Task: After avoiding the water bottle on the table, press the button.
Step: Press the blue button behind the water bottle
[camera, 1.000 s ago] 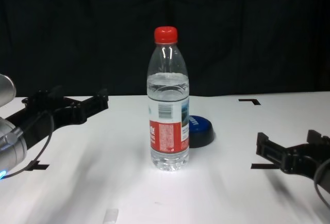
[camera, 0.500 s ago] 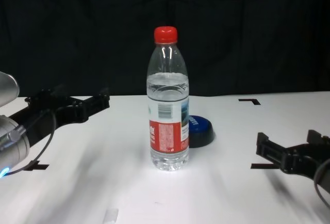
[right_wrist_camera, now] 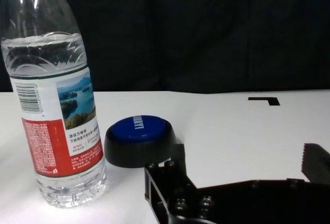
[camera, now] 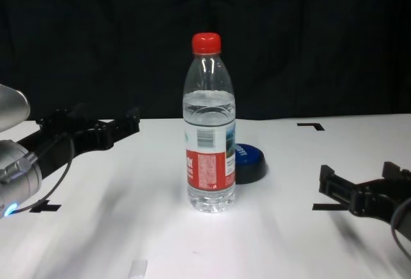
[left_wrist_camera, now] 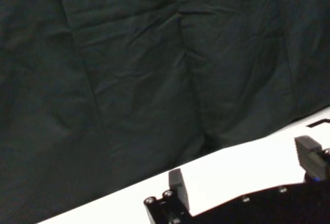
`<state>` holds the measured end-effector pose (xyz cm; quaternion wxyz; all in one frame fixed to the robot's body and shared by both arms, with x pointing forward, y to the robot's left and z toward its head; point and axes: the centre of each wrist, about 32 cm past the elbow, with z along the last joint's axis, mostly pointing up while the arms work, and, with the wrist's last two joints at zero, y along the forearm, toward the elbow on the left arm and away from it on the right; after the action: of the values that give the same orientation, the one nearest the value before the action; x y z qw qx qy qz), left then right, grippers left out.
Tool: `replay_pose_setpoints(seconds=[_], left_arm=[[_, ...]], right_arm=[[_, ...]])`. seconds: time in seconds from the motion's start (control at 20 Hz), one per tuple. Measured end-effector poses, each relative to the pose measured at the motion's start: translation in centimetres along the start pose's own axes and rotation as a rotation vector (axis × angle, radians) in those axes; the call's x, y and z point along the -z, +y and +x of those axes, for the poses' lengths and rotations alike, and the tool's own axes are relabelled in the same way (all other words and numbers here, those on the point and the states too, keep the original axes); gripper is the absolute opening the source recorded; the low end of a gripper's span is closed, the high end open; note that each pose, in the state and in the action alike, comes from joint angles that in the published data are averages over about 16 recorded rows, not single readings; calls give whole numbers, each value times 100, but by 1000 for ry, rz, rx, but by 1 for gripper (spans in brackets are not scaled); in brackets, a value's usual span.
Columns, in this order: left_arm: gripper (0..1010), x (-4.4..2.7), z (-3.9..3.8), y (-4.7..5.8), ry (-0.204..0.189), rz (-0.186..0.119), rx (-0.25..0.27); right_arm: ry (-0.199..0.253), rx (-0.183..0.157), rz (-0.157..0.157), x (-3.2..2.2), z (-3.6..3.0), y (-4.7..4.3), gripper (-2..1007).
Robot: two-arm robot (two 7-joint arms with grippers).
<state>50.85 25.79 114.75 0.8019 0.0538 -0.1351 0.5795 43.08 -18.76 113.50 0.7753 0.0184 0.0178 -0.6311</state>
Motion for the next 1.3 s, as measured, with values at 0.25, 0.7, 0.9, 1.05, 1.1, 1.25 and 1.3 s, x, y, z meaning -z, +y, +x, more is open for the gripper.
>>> replay_pose_setpoints(seconds=[0.25, 0.7, 0.9, 1.05, 1.1, 1.25, 1.3], left_arm=[[1009, 8, 16, -37, -1, 1, 5], [1009, 36, 42, -104, -4, 6, 15], [1009, 50, 52, -131, -6, 8, 20], [1009, 62, 58, -150, -7, 10, 23], [1009, 65, 60, -157, -7, 11, 24], [1009, 76, 65, -180, -8, 12, 27], [1009, 79, 66, -187, -9, 12, 29]], right_arm=[[0, 0, 0, 0, 0, 0, 1003], [0, 0, 0, 0, 0, 0, 1003], [0, 0, 0, 0, 0, 0, 1003], [0, 0, 0, 0, 0, 0, 1003], [0, 0, 0, 0, 0, 0, 1003], [0, 0, 0, 0, 0, 0, 1003], [0, 0, 0, 0, 0, 0, 1003]])
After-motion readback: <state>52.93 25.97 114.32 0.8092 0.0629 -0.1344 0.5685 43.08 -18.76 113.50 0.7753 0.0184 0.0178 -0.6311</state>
